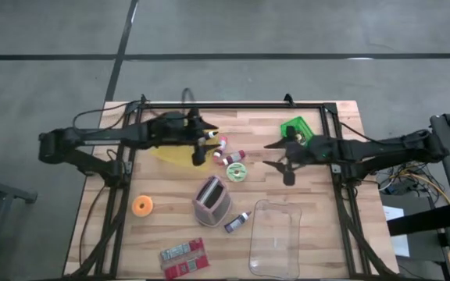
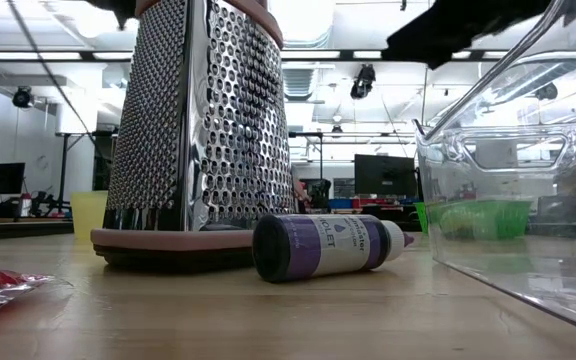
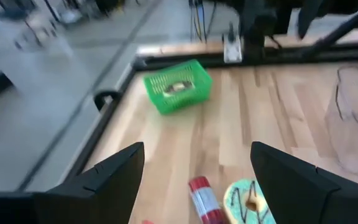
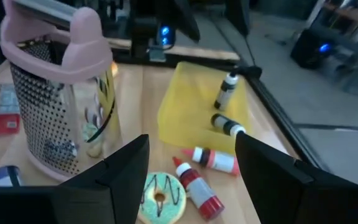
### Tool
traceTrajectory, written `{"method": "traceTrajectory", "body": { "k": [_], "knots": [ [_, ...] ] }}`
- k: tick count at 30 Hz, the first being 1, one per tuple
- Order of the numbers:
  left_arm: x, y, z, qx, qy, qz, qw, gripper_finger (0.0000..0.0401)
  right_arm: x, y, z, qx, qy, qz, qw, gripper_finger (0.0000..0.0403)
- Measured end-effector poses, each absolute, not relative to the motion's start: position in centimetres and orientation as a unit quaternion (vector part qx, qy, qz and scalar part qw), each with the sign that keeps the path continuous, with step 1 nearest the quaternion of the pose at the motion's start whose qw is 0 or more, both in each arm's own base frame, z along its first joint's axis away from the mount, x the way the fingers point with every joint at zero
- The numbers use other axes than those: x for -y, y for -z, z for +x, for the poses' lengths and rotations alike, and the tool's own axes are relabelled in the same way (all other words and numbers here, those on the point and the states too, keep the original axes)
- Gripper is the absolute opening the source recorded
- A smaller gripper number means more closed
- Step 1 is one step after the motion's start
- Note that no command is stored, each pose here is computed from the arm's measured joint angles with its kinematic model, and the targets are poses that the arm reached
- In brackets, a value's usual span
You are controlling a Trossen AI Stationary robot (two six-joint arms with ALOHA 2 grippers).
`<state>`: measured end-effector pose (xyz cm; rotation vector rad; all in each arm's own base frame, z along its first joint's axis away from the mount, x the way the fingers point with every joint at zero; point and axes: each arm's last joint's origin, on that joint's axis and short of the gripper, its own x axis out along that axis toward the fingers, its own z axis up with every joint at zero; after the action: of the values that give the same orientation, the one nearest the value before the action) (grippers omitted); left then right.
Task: Pick & Place Food Item
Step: Put the red food coloring into the yellow bin
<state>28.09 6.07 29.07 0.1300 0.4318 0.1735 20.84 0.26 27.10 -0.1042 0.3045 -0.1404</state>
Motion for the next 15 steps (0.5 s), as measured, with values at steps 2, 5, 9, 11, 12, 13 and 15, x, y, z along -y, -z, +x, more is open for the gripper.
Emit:
{"method": "traceTrajectory", "body": {
  "k": [2, 5, 9, 11, 12, 13, 15],
  "knots": [
    [-6.4, -29.2, 29.6, -0.247, -0.082, 0.057, 0.964, 0.0296, -0.7, -26.5, 20.3, -0.139, 0.08, -0.055, 0.985, 0.0232],
    [-6.9, -29.2, 31.9, -0.298, -0.075, 0.046, 0.951, 0.0296, -1.1, -25.7, 19.9, -0.13, 0.099, -0.062, 0.985, 0.0232],
    [-7.4, -29.6, 34.5, -0.346, -0.067, 0.028, 0.936, 0.0296, -1.3, -24.6, 19.7, -0.142, 0.106, -0.064, 0.982, 0.023],
    [-7.6, -29.8, 35.6, -0.364, -0.056, 0.01, 0.93, 0.0296, -1.4, -24.1, 19.6, -0.148, 0.105, -0.065, 0.981, 0.023],
    [-7.6, -29.7, 36.1, -0.378, -0.05, 0.0, 0.924, 0.0296, -1.4, -24.0, 19.6, -0.149, 0.105, -0.064, 0.981, 0.023],
    [-7.7, -29.7, 36.6, -0.389, -0.046, -0.01, 0.92, 0.0296, -1.4, -23.8, 19.5, -0.152, 0.105, -0.064, 0.981, 0.023],
    [-7.9, -29.6, 37.6, -0.405, -0.043, -0.024, 0.913, 0.0296, -1.4, -23.7, 19.4, -0.153, 0.105, -0.065, 0.981, 0.023]
  ]
}}
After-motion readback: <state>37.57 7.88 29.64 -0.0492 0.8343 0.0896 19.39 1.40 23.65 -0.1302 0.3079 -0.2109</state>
